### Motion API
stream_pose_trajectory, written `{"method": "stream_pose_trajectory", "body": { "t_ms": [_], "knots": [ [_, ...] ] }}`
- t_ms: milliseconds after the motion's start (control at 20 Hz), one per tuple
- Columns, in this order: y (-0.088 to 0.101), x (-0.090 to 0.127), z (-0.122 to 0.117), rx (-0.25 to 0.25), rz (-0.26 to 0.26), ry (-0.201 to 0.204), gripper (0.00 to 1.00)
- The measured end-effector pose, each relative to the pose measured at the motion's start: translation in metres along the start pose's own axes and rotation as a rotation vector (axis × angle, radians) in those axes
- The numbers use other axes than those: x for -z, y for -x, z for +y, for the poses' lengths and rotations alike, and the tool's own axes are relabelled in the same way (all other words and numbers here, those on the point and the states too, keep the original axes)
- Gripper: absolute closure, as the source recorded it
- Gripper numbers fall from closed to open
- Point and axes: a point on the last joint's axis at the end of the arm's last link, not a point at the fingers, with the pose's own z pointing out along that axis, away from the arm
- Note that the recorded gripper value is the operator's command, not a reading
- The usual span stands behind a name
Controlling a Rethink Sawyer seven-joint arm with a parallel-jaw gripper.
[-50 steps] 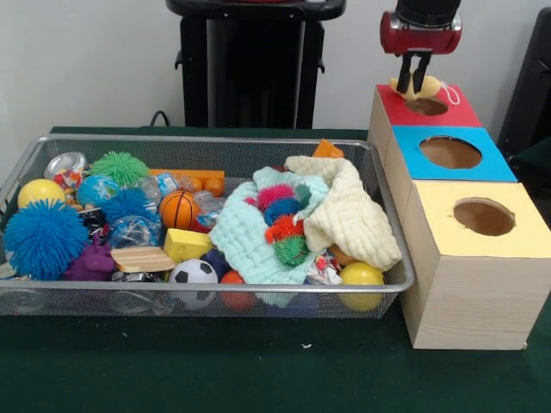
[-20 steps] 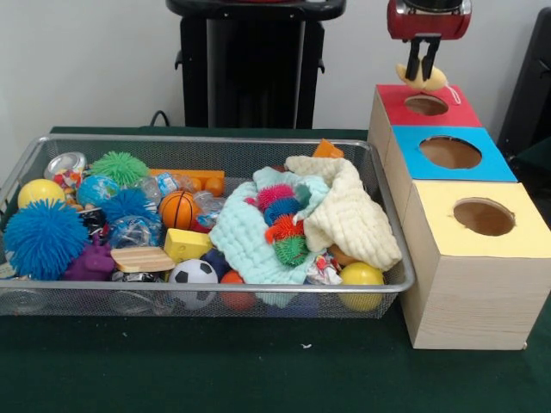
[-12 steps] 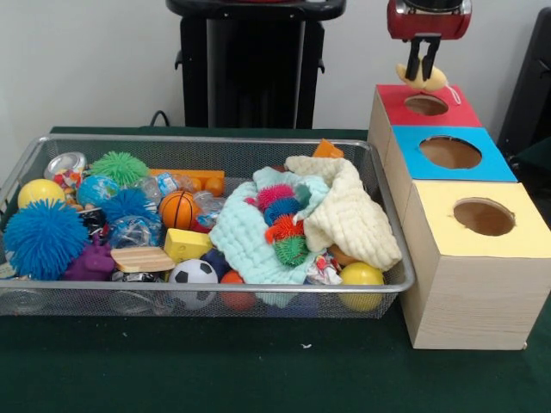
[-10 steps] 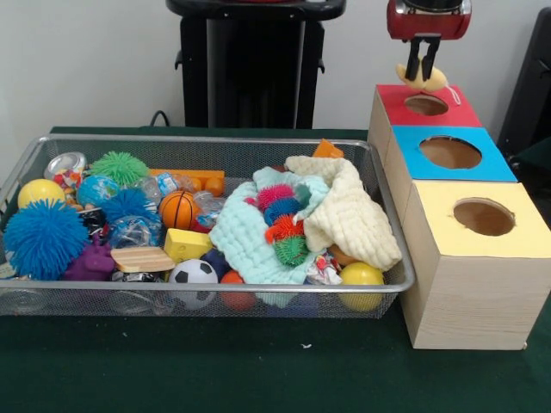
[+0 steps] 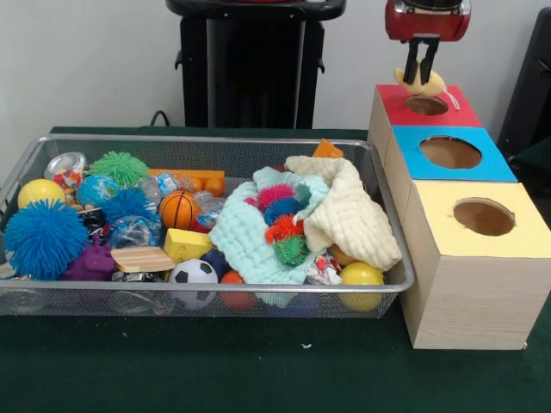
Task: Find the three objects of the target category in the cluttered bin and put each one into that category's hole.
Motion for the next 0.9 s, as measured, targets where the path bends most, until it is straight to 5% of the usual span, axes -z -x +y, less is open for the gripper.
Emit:
{"method": "stream_pose_trajectory", "body": {
  "t_ms": [500,900],
  "knots": [
    [0.015,0.01,-0.006,-0.006,-0.047,-0.024,1.0],
    [0.007,-0.003,-0.007,0.027,-0.043,-0.07,1.0]
  ]
}}
